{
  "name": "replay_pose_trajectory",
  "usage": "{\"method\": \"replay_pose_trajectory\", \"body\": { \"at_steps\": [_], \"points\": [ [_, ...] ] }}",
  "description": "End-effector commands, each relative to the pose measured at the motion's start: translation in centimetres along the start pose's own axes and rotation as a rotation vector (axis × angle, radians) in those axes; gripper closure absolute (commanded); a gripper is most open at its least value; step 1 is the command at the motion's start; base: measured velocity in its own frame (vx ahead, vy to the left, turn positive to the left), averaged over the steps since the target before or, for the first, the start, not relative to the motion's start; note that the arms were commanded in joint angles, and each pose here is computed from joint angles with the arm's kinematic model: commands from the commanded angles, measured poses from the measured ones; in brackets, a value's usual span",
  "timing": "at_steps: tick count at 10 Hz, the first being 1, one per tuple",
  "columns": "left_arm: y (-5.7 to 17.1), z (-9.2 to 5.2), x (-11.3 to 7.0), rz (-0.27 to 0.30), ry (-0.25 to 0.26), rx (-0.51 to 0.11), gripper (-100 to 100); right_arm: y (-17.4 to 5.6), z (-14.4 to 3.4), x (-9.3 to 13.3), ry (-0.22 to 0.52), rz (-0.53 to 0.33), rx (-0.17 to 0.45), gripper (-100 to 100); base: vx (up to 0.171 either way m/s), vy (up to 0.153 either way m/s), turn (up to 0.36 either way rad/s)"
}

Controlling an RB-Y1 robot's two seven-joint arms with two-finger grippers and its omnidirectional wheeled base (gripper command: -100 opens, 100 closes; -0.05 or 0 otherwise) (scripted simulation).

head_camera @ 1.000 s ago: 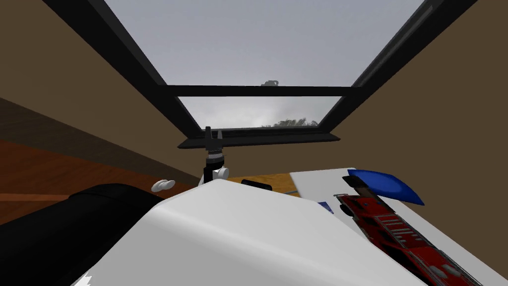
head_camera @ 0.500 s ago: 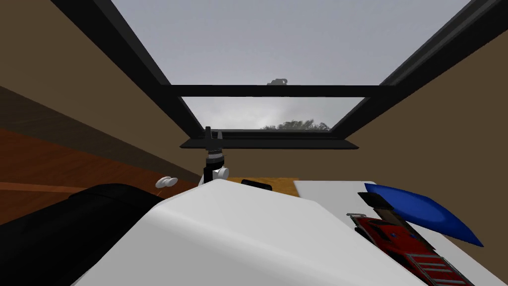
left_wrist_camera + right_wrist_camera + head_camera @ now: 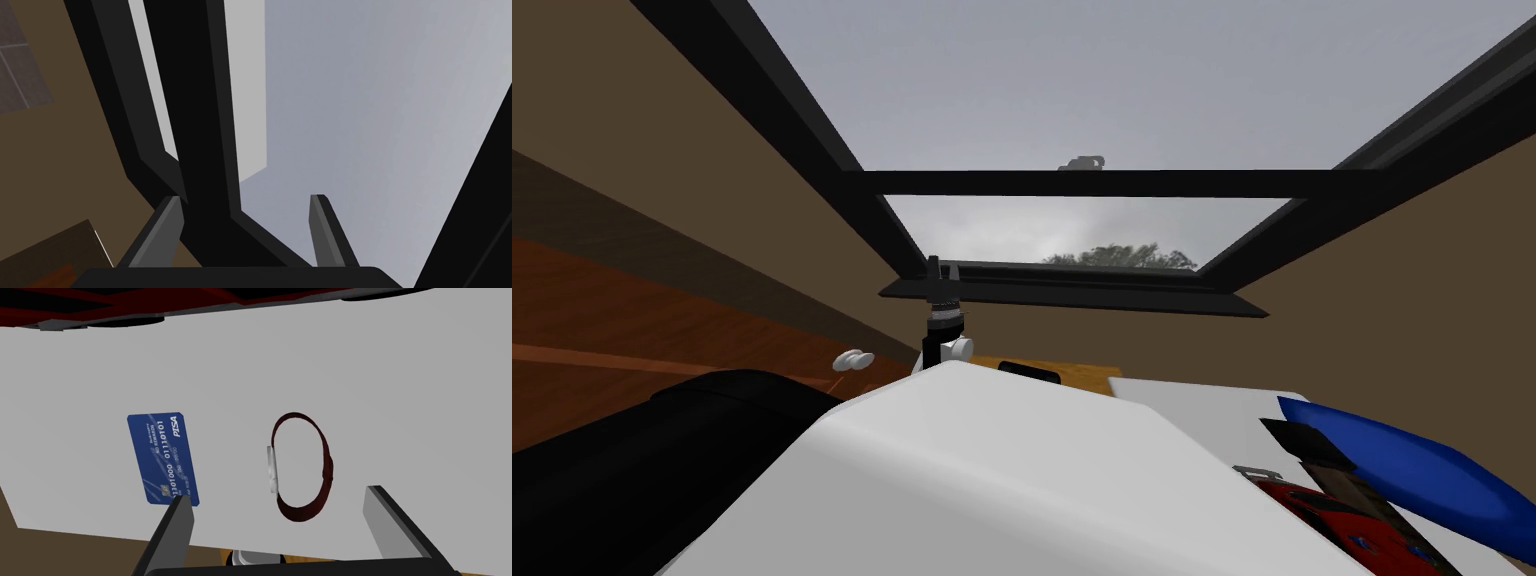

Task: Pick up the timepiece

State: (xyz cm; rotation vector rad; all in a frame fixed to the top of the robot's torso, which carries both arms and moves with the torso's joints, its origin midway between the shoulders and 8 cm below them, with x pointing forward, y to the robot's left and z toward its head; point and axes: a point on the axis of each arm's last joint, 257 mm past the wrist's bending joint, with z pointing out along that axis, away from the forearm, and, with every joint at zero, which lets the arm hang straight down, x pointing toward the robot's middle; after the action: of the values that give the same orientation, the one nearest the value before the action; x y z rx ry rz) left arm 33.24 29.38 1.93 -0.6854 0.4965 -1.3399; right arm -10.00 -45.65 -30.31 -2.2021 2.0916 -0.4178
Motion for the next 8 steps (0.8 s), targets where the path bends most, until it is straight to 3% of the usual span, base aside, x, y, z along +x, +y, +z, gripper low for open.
{"method": "replay_pose_trajectory", "body": {
  "at_steps": [1, 6, 7, 8],
  "points": [
    [0.0, 0.0, 0.0, 0.000, 0.000, 0.000, 0, 0.3, 0.8, 0.4, 0.002, 0.009, 0.000, -100, -0.008, 0.012, 0.058],
    [0.0, 0.0, 0.0, 0.000, 0.000, 0.000, 0, 1.0, 2.6, 1.2, 0.004, 0.030, 0.000, -100, -0.011, 0.022, 0.055],
    [0.0, 0.0, 0.0, 0.000, 0.000, 0.000, 0, 1.0, 2.3, 1.2, 0.004, 0.029, 0.001, -100, -0.003, 0.007, 0.005],
    [0.0, 0.0, 0.0, 0.000, 0.000, 0.000, 0, 1.0, 2.4, 1.2, 0.004, 0.028, 0.000, 100, 0.000, 0.000, 0.000]
  ]
}}
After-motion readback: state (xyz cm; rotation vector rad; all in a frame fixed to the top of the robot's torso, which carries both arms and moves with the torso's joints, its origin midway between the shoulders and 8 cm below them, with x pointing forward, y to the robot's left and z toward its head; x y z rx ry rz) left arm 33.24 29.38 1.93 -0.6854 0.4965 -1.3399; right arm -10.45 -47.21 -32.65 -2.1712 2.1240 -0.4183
